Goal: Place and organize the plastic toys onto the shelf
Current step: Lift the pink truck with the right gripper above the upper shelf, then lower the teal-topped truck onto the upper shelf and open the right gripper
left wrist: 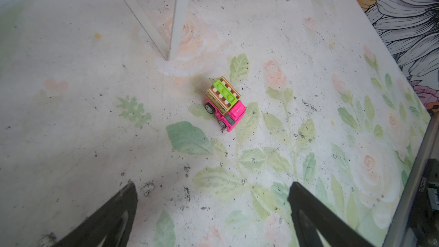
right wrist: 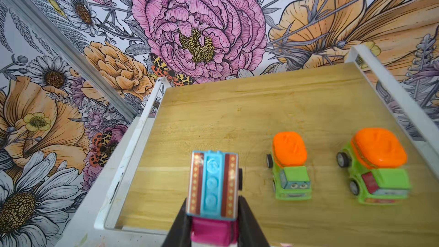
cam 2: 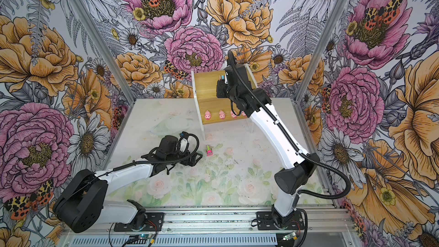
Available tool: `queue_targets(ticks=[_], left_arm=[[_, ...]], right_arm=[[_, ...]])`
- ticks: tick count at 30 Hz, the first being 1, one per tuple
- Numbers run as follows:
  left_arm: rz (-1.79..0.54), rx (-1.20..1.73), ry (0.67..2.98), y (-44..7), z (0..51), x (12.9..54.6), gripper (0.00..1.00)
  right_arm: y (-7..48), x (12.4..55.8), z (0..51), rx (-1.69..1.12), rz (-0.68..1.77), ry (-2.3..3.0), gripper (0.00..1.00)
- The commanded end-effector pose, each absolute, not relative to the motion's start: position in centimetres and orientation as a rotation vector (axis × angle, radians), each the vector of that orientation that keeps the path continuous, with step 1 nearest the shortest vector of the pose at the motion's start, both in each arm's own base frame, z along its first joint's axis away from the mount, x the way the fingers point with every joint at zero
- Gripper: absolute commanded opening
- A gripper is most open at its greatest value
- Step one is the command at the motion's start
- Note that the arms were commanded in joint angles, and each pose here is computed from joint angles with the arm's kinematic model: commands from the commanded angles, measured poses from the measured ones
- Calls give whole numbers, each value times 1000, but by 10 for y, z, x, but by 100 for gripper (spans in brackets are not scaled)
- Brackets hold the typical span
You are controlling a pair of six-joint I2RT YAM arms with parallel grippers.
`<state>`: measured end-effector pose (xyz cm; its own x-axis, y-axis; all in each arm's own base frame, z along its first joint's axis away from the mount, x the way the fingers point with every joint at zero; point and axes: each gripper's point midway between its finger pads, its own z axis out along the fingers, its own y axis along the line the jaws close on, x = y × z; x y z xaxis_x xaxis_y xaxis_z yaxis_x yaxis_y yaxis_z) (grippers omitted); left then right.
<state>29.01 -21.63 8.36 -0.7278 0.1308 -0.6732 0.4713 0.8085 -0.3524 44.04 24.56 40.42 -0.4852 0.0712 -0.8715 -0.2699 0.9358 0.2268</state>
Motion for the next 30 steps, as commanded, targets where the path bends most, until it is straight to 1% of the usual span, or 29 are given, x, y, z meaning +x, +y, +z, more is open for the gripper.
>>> queue_targets(ticks=[1,13,25,30], left_arm=[[-659,465,2301,-218,91,293,99],[-652,466,2319,-217,85,293,99],[-647,462,2332,-217,81,294,99],[-648,461,2335,-217,80,294,99]], right_arm=[[254,444,411,-161,432,2034,16],[259,463,382,-159,380,2089,16],[258,472,370,-183,341,2106,17],[259,474,366,-199,333,2112,19]])
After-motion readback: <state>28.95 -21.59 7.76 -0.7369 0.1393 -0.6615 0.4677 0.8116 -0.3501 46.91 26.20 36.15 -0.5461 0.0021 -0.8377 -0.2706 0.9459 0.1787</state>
